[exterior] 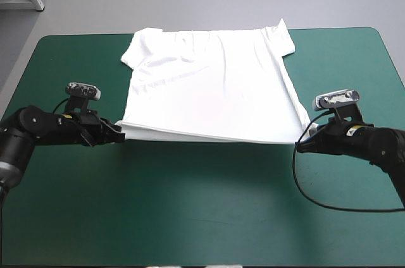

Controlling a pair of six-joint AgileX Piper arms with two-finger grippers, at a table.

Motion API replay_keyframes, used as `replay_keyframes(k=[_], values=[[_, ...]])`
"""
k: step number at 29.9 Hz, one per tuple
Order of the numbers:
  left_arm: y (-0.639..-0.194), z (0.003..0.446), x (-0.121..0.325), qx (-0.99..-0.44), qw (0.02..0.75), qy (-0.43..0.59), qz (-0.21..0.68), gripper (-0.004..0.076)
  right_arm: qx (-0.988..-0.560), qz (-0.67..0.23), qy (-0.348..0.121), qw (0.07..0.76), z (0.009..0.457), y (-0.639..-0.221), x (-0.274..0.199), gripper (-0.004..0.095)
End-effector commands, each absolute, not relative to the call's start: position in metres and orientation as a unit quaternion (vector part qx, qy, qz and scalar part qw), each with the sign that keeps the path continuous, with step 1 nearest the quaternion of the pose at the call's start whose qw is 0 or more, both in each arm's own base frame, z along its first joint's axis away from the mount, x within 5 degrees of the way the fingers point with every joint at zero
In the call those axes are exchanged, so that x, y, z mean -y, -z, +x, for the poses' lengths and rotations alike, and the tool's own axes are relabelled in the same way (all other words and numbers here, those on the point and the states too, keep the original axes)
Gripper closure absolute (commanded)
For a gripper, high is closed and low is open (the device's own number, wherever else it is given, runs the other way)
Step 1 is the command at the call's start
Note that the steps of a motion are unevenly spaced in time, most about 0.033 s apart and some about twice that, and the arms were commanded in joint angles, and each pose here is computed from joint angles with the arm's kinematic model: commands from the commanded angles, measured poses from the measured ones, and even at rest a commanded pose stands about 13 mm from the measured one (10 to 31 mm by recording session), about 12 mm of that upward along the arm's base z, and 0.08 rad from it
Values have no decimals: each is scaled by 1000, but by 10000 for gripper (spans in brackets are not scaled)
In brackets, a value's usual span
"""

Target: Fold the cloth

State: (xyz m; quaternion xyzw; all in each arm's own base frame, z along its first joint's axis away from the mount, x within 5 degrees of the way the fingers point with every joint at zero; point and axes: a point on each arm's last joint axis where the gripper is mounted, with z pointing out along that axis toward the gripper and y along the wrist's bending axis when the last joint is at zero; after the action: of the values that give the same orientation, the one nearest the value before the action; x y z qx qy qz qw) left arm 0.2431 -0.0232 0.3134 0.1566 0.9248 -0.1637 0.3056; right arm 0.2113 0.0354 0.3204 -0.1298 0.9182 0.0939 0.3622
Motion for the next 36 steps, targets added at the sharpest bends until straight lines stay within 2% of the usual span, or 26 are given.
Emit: replay_keyframes(k=[1,6,9,17,29,32,34,35,36], values=[[-318,220,27,-914,335,176,145,705,-907,-119,-83,396,189,-328,-30,924],[-299,188,30,-924,299,188,149,705,-926,-114,-54,356,159,-312,-23,925],[-287,168,31,-930,281,185,146,705,-929,-110,-61,347,142,-304,-23,925],[-275,122,32,-929,301,177,123,705,-931,-82,-80,348,97,-287,-21,925],[-257,104,34,-940,262,191,109,705,-938,-68,-85,328,76,-284,-20,921],[-257,104,34,-940,262,190,110,702,-939,-68,-85,327,76,-283,-20,850],[-257,104,34,-940,262,190,111,680,-940,-68,-85,323,76,-283,-20,734],[-257,104,34,-940,261,191,113,662,-940,-68,-85,322,76,-283,-20,642],[-257,103,34,-940,258,191,118,624,-941,-69,-86,319,75,-282,-20,582]])
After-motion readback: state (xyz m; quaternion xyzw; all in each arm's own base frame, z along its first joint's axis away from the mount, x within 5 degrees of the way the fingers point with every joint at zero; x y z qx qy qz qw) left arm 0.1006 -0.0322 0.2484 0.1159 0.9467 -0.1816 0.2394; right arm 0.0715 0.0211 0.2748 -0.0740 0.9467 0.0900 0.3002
